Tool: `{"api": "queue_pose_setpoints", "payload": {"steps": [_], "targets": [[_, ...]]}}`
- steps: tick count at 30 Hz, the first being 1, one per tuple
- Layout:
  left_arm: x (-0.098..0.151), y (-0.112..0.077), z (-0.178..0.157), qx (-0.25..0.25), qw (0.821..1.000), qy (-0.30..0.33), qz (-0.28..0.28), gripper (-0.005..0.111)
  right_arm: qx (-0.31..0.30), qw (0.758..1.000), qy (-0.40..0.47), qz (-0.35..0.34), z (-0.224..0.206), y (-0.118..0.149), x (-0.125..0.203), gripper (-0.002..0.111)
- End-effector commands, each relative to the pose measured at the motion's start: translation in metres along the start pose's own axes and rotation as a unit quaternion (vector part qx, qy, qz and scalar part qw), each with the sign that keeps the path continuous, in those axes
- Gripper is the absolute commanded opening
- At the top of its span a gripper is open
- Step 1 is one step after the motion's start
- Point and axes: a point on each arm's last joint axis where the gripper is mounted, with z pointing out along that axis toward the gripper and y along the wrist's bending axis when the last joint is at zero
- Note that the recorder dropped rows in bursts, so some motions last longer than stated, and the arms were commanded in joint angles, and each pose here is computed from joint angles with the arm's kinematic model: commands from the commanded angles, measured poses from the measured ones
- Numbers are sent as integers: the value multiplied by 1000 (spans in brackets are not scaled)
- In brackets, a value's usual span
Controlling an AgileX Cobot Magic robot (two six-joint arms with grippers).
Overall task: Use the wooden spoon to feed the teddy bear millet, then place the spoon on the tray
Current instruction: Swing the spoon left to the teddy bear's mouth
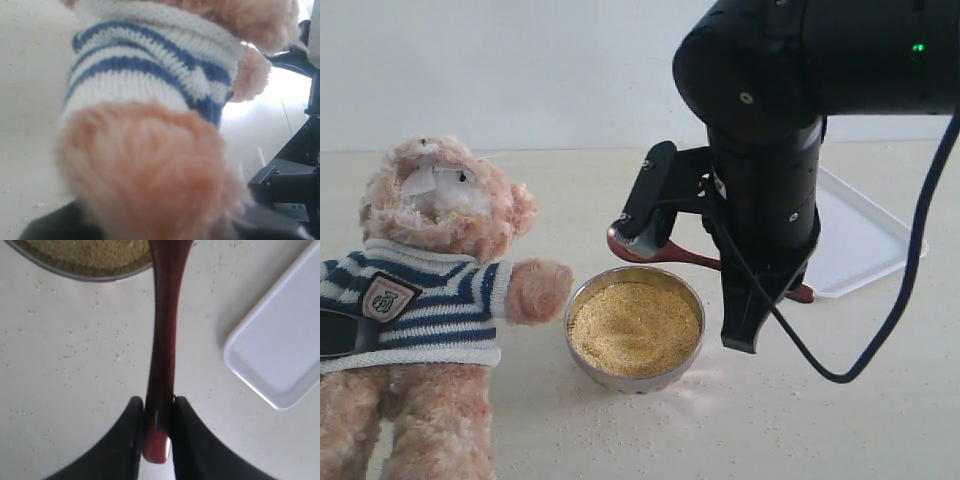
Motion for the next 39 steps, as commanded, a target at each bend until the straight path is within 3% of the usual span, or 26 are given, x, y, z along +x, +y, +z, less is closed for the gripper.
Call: {"api": "queue_pose_setpoints", "payload": {"steps": [1, 14, 39], "targets": [[-1, -3, -1, 10, 1000, -9, 0, 5, 24, 999, -37, -18, -24, 3, -10, 0], [-1, -3, -1, 10, 1000, -9, 0, 5, 82, 991, -88, -55, -59, 9, -30, 0], [-1, -3, -1, 10, 1000, -9, 0, 5, 85, 979, -154, -101, -85, 32, -88, 0]]}}
